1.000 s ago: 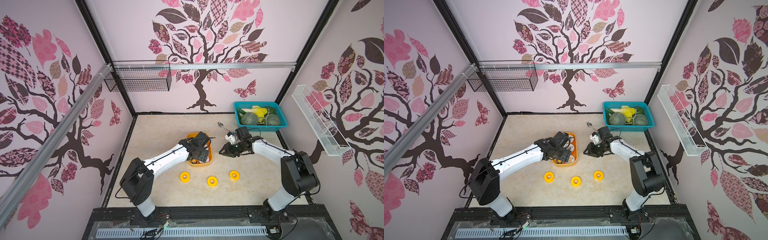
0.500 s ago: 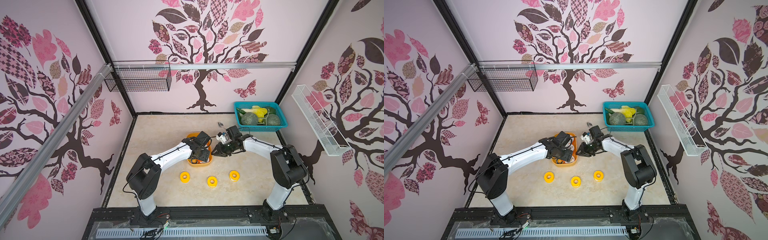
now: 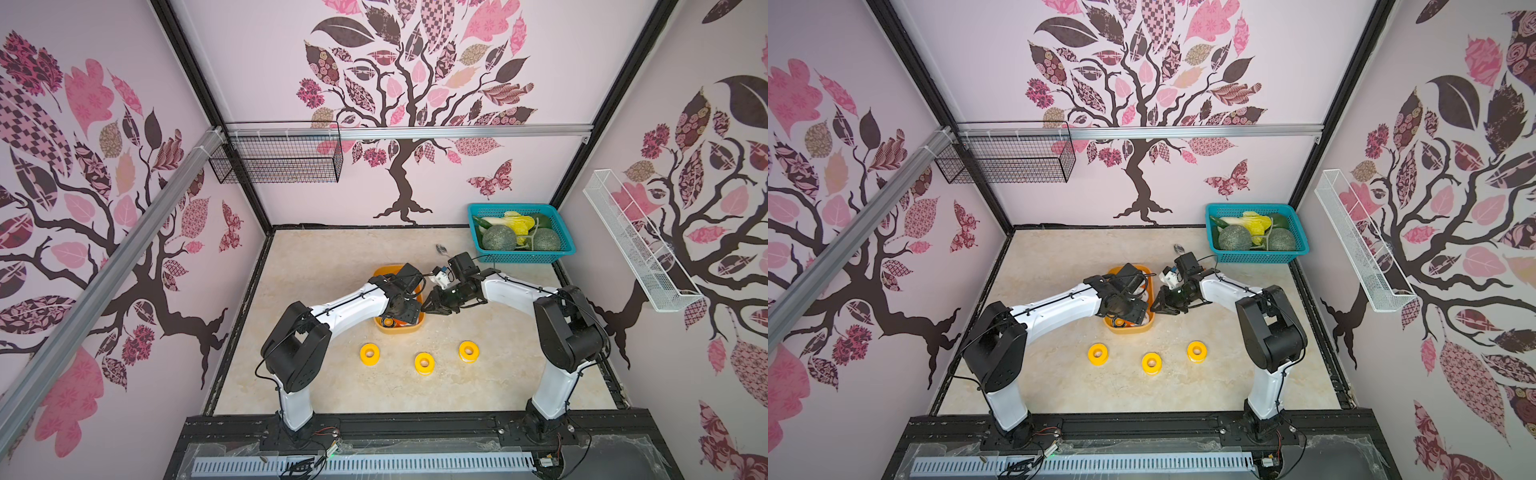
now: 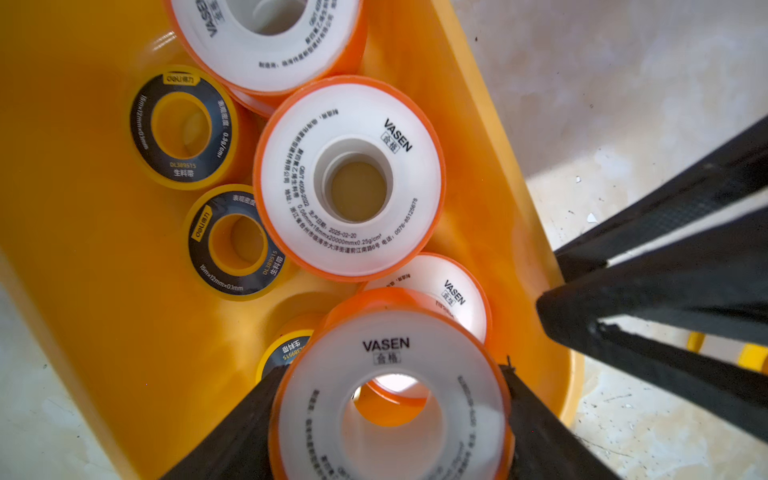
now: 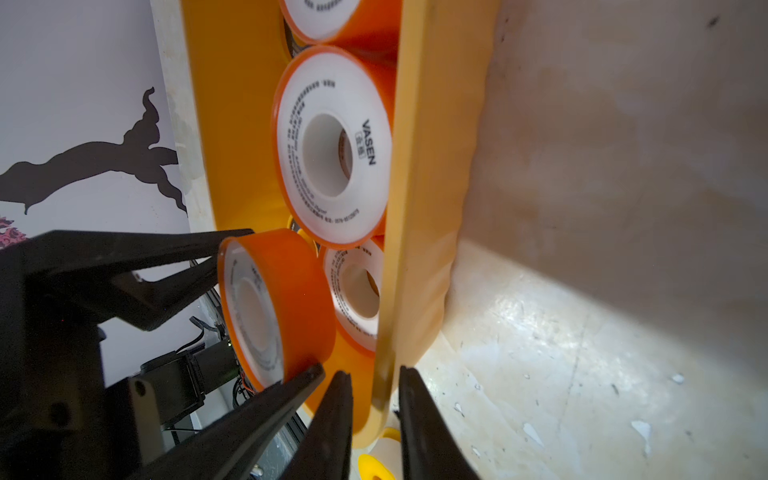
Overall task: Put the sealing tape into the storage box
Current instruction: Place the sealing tape in the storage box.
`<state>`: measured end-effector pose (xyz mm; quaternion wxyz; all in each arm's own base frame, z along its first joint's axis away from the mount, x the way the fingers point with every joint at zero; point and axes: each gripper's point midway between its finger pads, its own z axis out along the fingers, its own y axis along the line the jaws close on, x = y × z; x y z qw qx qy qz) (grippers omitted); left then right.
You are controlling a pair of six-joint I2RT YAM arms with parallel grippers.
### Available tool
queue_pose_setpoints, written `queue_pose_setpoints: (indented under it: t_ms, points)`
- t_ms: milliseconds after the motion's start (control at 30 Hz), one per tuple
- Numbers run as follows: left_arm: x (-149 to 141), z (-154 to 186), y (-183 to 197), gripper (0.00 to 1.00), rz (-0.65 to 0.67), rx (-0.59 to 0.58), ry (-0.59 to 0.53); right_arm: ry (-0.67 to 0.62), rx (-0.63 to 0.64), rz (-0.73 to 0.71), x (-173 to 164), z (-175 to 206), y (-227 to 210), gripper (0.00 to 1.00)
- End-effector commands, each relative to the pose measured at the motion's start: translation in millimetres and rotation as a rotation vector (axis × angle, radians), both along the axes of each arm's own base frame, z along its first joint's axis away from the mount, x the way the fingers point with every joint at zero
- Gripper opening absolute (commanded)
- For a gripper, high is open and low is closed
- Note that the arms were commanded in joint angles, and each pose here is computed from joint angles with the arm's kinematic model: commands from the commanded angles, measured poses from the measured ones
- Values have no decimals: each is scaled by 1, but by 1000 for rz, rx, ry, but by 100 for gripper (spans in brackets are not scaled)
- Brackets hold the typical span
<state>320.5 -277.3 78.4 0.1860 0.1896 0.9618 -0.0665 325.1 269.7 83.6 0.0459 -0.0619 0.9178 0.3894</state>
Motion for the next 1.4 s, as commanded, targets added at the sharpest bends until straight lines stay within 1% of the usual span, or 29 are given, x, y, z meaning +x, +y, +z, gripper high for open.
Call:
queue_pose_setpoints:
  t_ms: [0, 267, 500, 733, 900, 1100, 1367]
  points:
    - [7, 4, -8, 77, -3, -25, -8, -9, 5, 1, 7, 1, 5, 25]
    - [7, -2, -10, 78, -3, -30, 7, -6, -3, -4, 7, 0, 5, 23]
    - [7, -3, -15, 82, -5, -44, 11, -2, -4, -8, 7, -1, 4, 21]
    - [7, -3, -17, 82, -5, -55, 18, -3, -8, -11, 7, 0, 4, 22]
    - [7, 3, -19, 83, -5, -79, 4, -6, -12, -12, 7, 0, 3, 21]
    - [6, -2, -21, 82, -3, -89, 20, -4, -11, -12, 7, 0, 3, 21]
    - [9, 3, -25, 83, -1, -114, 5, -4, -17, -11, 6, 0, 2, 21]
